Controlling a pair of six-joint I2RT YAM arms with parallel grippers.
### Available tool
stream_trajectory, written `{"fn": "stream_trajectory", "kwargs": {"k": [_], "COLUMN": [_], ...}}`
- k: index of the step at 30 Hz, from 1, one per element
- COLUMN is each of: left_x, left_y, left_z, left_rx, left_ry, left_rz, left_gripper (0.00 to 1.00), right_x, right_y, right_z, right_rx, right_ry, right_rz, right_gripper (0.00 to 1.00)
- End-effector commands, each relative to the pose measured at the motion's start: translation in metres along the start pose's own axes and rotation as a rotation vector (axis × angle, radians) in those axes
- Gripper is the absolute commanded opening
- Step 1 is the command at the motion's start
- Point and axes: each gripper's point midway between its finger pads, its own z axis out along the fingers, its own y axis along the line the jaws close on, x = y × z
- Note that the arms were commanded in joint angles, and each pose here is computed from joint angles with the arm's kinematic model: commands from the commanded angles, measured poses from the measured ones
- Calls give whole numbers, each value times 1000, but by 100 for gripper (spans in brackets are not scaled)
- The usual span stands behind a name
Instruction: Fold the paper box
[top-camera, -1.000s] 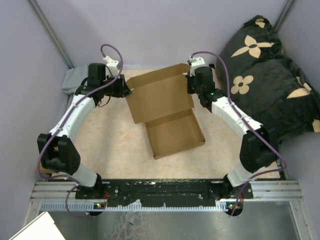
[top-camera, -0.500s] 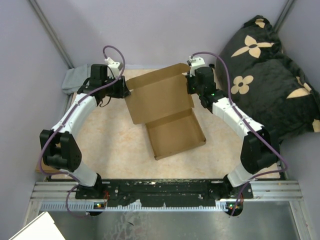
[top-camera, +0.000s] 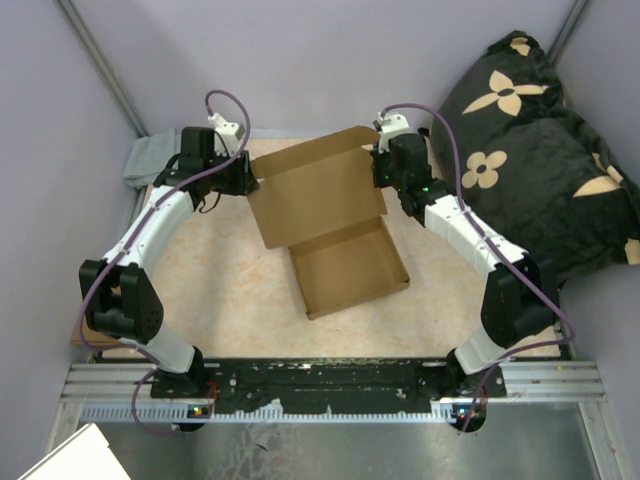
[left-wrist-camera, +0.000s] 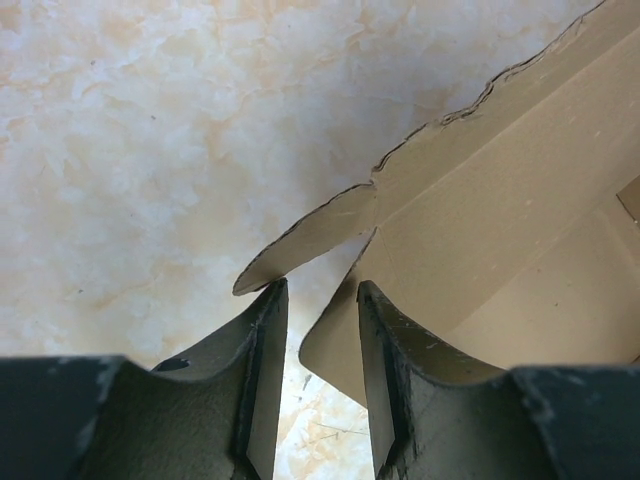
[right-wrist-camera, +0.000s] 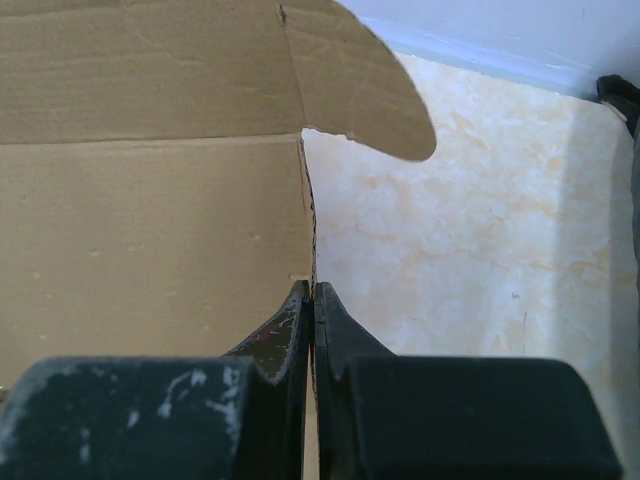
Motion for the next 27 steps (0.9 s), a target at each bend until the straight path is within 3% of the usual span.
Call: {"fn": "stream_trajectory", "kwargs": {"k": [1,11,19,27], "left_x": [-24,0,-12,-30], "left_y": [-5,-24,-39,-41], "left_z": [-14,4,2,-2], "left_rx": [-5,136,220,217], "left_ry": [-67,10,21,8], "left_rz": [40,13,4,0], "left_gripper": [41,33,0,0], "right_x": [-34,-39,-33,-28], "right_y": [3,6,8,10], "right_z": [-12,-15,-10,-8], "right_rx": [-5,-24,-36,-40], "right_ry": [-103,-118,-71,-34], "right_rz": [-4,-6,-4,3], "right_gripper": [0,0,0,1]}}
